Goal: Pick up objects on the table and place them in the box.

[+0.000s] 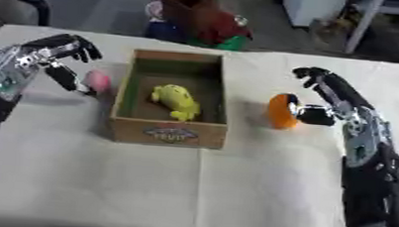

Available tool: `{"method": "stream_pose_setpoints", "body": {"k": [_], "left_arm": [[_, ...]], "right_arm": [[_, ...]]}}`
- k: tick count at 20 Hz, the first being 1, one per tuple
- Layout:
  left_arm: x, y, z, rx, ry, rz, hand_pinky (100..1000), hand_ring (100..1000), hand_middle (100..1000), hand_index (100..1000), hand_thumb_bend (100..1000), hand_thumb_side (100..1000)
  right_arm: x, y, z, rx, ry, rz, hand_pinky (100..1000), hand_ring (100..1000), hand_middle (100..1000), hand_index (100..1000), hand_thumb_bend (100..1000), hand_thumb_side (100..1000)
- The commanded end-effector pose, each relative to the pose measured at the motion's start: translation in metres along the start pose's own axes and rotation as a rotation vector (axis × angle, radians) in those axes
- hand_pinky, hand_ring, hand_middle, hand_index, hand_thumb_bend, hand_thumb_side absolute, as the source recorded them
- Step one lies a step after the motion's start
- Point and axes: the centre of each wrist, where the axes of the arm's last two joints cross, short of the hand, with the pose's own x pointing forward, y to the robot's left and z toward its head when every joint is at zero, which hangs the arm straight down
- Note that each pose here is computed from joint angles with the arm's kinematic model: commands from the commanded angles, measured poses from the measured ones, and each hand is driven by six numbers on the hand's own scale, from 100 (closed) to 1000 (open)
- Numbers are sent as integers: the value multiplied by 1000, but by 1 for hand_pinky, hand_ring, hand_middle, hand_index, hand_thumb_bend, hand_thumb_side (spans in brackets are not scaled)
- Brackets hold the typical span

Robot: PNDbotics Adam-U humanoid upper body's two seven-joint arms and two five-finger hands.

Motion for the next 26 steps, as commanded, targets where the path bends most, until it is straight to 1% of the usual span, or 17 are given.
{"method": "stream_pose_setpoints", "body": {"k": [1, 3, 4, 6, 8, 10, 12, 15, 18, 20, 21, 23, 26], "left_arm": [[-1, 9, -2, 32, 19, -29, 730, 653, 634, 759, 600, 131], [0, 7, -3, 69, 38, -51, 685, 562, 539, 692, 522, 123], [0, 7, -3, 108, 49, -67, 640, 491, 461, 621, 442, 104], [1, 9, -3, 230, 77, -88, 587, 396, 346, 510, 346, 100], [2, 11, -2, 341, 90, -83, 569, 343, 282, 452, 288, 100], [6, 19, -1, 429, 83, -62, 567, 330, 266, 437, 248, 100], [16, 34, 0, 497, 37, -34, 570, 330, 266, 436, 239, 100], [44, 60, 1, 565, -82, 23, 582, 342, 279, 446, 236, 100], [75, 71, -3, 534, -208, 41, 591, 355, 292, 459, 258, 100], [89, 71, -6, 496, -264, 47, 597, 364, 301, 466, 274, 100], [99, 66, -10, 456, -301, 40, 600, 371, 308, 473, 285, 100], [109, 55, -17, 382, -345, 29, 605, 379, 316, 480, 281, 100], [117, 34, -25, 285, -387, 50, 614, 393, 331, 492, 277, 100]], "right_arm": [[0, -18, -3, -30, -9, 34, 756, 771, 809, 919, 100, 234], [0, -17, -3, -28, -9, 33, 756, 771, 809, 919, 100, 234], [0, -17, -3, -27, -9, 33, 756, 771, 809, 919, 100, 234], [0, -17, -3, -28, -8, 32, 756, 770, 808, 919, 100, 233], [0, -17, -2, -28, -6, 32, 755, 770, 808, 919, 100, 232], [-1, -17, -2, -29, -4, 31, 754, 770, 808, 918, 100, 232], [-2, -17, -1, -28, -1, 31, 754, 770, 807, 918, 100, 232], [-1, -15, -1, -24, -1, 30, 753, 769, 807, 918, 100, 231], [2, -13, -2, -21, -10, 27, 753, 769, 807, 918, 100, 231], [3, -12, -3, -19, -15, 27, 753, 769, 807, 918, 100, 230], [5, -12, -4, -19, -19, 26, 753, 769, 807, 918, 100, 230], [6, -12, -5, -20, -22, 25, 752, 769, 807, 917, 100, 230], [7, -11, -5, -19, -23, 23, 752, 769, 807, 917, 100, 230]]}}
